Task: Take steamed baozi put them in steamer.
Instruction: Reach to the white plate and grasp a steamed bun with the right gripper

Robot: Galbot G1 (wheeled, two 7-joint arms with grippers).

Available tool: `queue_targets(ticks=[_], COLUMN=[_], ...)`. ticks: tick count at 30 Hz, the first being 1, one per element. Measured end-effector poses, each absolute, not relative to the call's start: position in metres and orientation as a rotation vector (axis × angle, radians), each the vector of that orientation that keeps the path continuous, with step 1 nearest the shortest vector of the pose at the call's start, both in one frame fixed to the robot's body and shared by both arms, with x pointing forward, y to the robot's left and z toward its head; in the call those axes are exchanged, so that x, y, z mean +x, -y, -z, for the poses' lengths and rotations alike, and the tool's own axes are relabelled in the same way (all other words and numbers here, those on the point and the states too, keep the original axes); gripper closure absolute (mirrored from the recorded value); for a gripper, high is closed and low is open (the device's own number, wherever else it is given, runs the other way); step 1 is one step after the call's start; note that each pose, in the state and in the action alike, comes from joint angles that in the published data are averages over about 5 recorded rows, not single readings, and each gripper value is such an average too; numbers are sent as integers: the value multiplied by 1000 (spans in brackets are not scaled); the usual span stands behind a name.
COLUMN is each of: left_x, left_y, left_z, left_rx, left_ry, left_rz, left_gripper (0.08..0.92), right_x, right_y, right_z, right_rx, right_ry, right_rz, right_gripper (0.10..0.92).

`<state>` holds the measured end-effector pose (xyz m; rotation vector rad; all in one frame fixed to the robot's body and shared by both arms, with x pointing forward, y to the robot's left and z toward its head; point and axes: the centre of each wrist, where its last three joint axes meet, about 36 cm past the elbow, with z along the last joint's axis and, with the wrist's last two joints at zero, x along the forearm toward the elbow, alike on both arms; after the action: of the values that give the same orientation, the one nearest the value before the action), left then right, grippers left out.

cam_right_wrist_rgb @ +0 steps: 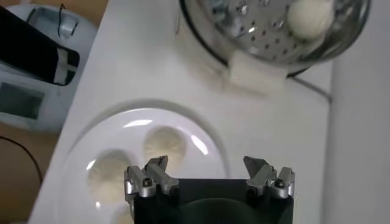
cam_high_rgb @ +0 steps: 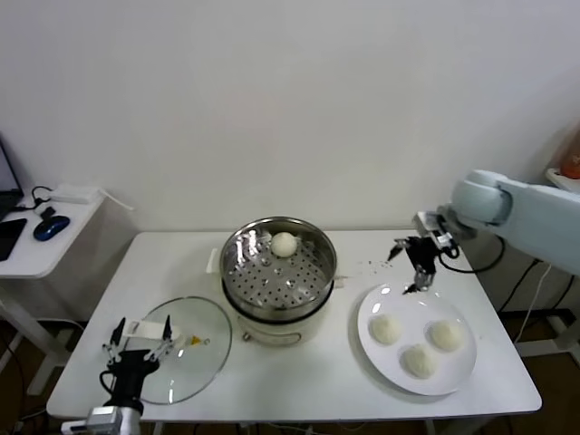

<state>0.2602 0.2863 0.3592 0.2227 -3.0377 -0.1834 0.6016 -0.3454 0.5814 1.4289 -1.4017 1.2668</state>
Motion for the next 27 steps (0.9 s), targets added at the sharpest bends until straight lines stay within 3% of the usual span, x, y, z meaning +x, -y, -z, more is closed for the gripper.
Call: queue_targets(ticks=[12,27], left_x=[258,257], left_y=[-288,-290], left_z=[-360,-357], left_rx=[226,238], left_ry=[3033,3027], left_rz=[192,175], left_gripper=[177,177], right_x=[593,601], right_y=[345,316], right_z=[-509,-460], right_rx=[1376,1366], right_ry=[1388,1372], right_rz=[-1165,-1160], right_gripper=[200,200])
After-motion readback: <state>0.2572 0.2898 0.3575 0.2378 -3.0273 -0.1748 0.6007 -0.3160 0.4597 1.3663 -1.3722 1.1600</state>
